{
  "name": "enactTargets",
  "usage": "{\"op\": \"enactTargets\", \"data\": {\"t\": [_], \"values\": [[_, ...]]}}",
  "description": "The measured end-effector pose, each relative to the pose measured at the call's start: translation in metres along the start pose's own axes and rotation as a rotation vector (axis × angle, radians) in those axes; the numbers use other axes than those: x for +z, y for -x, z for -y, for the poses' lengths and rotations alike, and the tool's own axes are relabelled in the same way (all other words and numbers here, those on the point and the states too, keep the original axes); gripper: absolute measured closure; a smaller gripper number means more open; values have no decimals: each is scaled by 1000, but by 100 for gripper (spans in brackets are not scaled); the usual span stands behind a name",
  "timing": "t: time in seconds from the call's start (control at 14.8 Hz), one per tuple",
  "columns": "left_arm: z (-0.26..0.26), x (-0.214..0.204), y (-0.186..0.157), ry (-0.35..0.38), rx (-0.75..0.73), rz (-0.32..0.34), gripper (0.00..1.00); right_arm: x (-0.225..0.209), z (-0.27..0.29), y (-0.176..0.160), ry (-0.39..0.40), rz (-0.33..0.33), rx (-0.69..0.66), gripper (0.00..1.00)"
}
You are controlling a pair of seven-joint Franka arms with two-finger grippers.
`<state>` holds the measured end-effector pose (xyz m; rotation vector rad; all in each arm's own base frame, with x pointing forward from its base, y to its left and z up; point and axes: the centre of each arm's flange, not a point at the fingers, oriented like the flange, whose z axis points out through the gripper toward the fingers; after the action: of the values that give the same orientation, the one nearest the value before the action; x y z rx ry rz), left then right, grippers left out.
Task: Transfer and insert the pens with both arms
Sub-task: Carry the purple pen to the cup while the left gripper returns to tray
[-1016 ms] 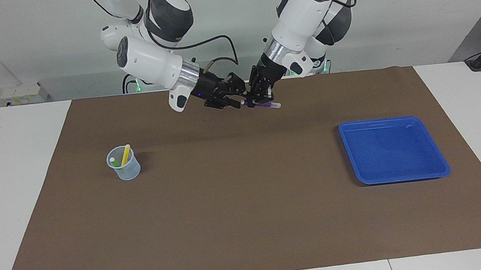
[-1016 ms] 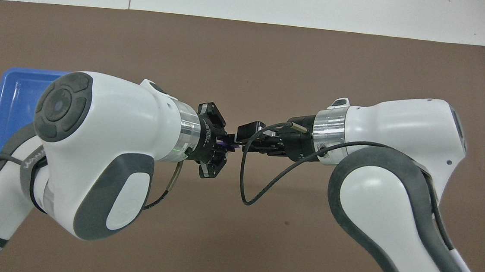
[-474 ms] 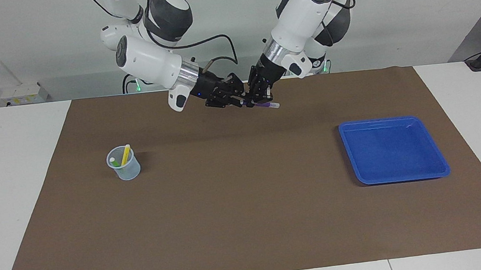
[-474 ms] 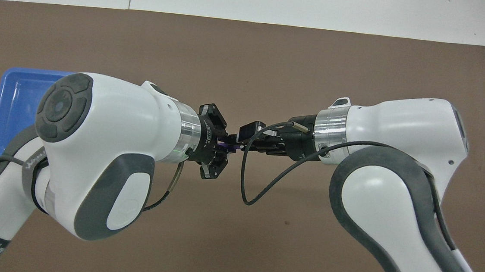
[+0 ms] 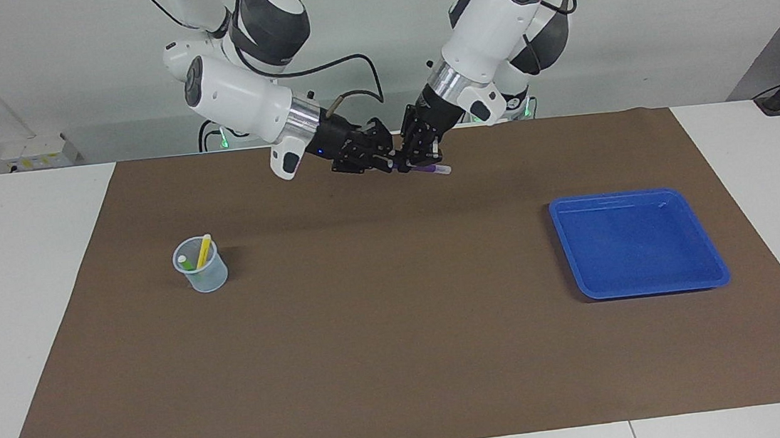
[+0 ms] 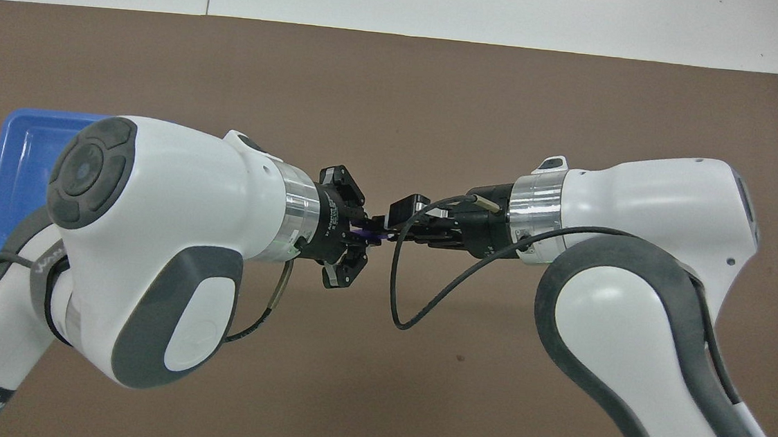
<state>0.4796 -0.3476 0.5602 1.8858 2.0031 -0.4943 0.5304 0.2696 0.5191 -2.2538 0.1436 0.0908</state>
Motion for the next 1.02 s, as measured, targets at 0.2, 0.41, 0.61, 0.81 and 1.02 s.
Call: {"op": "enactTargets", "data": {"t": [0.2,0.41,0.61,0.81,1.02], "values": [[-1,-2,-1,-4,7,18,82,-1,-1,-1,-2,-1,4,81],[-1,-1,-2,5,7,30,82,-3,-2,-2,-2,-4,6,81],[0,-1,-2,11,7,35,82,-3,-3,-2,-2,-4,6,81],[1,-1,-2,11,26,34,82,-3,-2,-1,-2,1,6,81],[4,-1,-1,5,42,35,71,-3,-1,-1,0,3,3,81]]}}
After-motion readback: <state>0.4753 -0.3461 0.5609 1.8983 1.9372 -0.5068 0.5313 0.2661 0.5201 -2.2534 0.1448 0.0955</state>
